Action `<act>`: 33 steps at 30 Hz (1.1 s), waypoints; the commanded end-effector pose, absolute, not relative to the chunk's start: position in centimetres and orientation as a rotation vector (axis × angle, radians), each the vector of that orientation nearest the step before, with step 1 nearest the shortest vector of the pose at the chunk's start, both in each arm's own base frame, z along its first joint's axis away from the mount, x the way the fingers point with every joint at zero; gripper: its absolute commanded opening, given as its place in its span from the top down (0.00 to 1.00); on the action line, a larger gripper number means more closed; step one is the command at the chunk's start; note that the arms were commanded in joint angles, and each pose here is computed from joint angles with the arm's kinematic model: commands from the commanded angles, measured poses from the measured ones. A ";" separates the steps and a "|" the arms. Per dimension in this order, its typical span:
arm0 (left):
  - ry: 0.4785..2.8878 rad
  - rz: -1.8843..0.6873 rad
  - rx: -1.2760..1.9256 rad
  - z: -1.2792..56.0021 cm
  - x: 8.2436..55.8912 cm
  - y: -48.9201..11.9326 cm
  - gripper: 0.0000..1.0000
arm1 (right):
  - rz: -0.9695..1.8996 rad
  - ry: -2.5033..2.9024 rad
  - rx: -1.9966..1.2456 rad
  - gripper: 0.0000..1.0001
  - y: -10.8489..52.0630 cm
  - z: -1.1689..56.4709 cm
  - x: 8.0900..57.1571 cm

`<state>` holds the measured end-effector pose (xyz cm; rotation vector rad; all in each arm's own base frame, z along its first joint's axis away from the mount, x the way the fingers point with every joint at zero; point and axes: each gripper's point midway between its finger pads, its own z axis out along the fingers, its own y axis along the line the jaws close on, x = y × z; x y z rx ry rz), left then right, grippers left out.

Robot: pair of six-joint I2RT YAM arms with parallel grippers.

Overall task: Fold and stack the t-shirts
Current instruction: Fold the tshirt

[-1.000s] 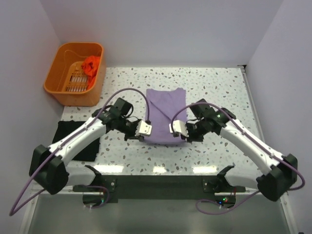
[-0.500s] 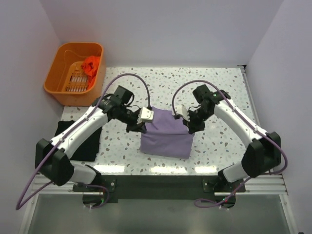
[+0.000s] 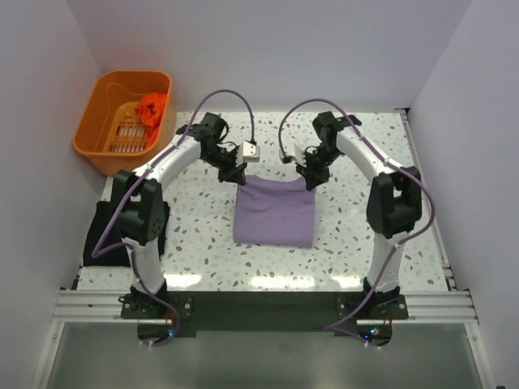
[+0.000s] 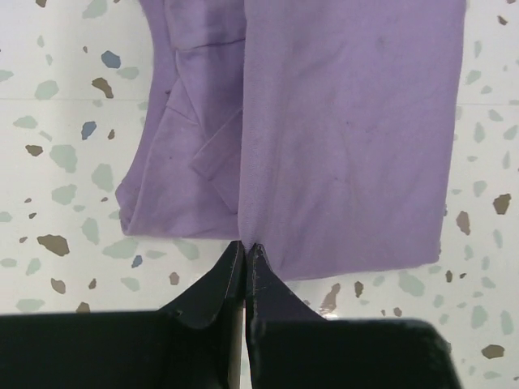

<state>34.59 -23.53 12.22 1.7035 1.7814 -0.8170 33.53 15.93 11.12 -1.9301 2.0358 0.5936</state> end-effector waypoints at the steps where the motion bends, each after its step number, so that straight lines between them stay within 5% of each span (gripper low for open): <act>1: 1.690 -0.765 1.695 13.0 38.2 -24.4 1.00 | 0.623 2.011 -1.950 1.00 16.3 9.7 36.2; 12: 1.886 -0.773 1.626 4.0 41.3 -24.0 1.00 | 0.606 2.096 -1.912 1.00 16.6 3.4 41.8; 19: 1.960 -0.877 1.613 2.3 36.1 -22.9 1.00 | 0.688 2.157 -1.907 1.00 17.2 2.5 37.3; 25: 1.897 -0.963 1.600 6.0 30.6 -22.2 1.00 | 0.901 2.209 -1.876 1.00 18.6 4.2 28.1; 28: 1.835 -0.993 1.582 8.5 28.9 -22.4 0.79 | 0.987 2.249 -1.745 0.72 19.6 6.3 26.7; 29: 1.810 -1.005 1.578 9.2 28.7 -22.7 0.69 | 1.008 2.297 -1.674 0.68 19.5 6.9 26.9; 33: 1.671 -0.953 1.618 11.7 28.8 -24.7 0.58 | 1.181 2.392 -1.370 0.59 20.1 9.5 28.8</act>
